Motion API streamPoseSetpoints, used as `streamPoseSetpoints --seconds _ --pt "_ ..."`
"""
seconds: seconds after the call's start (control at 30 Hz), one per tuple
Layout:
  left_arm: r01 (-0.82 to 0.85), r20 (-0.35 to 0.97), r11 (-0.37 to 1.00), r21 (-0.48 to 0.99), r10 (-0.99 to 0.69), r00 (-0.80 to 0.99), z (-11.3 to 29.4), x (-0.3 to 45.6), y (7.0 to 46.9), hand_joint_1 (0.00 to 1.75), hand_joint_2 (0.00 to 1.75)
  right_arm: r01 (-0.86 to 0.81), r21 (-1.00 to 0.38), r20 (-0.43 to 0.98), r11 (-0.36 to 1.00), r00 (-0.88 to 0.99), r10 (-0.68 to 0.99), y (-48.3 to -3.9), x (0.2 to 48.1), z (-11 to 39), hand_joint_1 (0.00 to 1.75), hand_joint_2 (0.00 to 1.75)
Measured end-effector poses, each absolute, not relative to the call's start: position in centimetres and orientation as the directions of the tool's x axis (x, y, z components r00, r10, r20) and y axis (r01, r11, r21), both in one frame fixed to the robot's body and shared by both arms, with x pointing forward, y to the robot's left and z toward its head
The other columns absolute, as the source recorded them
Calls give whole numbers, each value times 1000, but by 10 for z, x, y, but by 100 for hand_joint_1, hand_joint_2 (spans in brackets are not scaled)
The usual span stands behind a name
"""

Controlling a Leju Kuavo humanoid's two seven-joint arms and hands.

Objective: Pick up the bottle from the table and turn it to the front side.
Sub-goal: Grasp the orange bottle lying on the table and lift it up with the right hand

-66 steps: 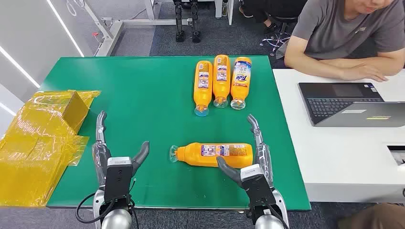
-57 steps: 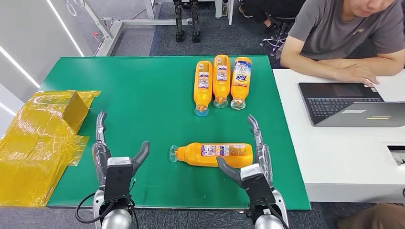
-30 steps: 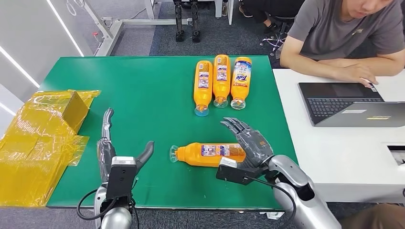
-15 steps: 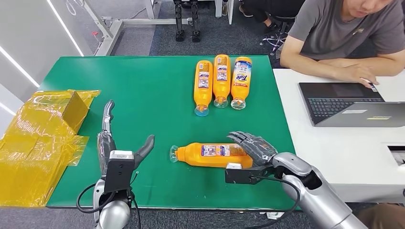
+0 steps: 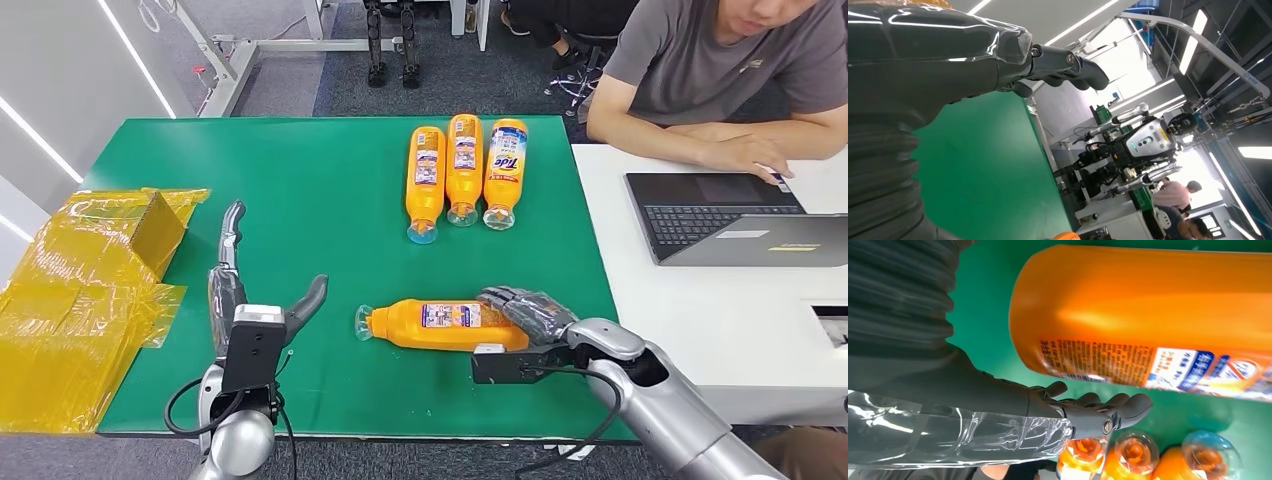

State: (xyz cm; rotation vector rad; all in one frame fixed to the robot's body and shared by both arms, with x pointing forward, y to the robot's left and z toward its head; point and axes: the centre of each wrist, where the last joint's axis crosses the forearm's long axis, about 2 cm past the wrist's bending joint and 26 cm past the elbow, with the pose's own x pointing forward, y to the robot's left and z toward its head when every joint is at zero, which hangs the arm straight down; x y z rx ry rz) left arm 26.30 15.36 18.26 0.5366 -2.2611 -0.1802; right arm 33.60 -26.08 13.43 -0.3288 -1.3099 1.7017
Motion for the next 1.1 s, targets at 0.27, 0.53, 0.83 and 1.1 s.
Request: streamPoseSetpoints --seconds 0.27,0.53,0.83,1.1 --pt "-321 674 899 298 -436 -596 182 264 153 0 175 -482 -876 289 8 -512 809 -266 340 128 151 175" --pt "-322 674 898 299 -438 -595 181 265 153 0 175 -438 -897 304 58 -519 799 -263 344 122 157 175" --pt "-321 674 898 300 -438 -594 181 265 153 0 175 -438 -896 310 67 -513 800 -261 347 122 175 175" --pt "-321 666 896 306 -442 -601 180 265 153 0 175 -367 -924 297 102 -528 795 -259 342 113 175 175"
